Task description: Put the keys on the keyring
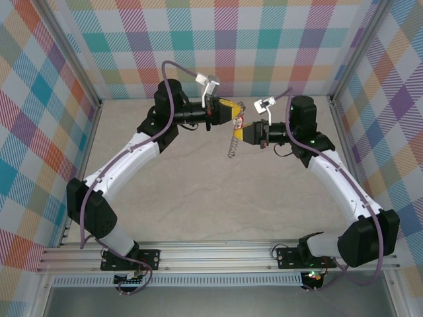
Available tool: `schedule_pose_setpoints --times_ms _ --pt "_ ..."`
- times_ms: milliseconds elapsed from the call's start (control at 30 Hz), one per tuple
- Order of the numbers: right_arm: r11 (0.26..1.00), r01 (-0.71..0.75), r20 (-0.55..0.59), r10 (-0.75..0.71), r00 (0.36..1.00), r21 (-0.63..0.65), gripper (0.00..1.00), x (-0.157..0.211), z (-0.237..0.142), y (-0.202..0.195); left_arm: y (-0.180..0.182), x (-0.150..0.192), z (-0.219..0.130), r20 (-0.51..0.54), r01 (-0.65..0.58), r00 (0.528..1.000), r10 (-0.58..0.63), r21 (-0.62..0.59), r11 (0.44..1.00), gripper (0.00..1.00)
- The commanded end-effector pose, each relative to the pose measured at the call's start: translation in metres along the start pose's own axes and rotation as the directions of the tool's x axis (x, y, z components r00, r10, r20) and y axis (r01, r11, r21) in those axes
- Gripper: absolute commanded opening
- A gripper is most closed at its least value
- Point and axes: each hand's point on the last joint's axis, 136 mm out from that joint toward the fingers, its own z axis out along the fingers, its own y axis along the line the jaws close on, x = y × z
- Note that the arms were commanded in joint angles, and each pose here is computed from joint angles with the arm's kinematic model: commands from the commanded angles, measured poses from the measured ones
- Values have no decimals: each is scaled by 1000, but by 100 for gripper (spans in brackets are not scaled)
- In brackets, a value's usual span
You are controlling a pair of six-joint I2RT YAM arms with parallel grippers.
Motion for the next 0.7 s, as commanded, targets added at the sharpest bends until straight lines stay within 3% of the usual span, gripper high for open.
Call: schedule_pose_setpoints --times_ms 0,467,667 --pt "997 60 -22 -61 998 -53 0 -7 12 16 -26 -24 -4 82 -66 995 64 28 997 0" --pt "999 48 -45 -47 998 23 0 6 15 9 -20 -20 -6 111 -48 993 48 -9 999 0" --pt "993 40 -10 -39 999 107 33 14 -4 9 -17 -21 -9 144 -30 989 34 -27 999 0"
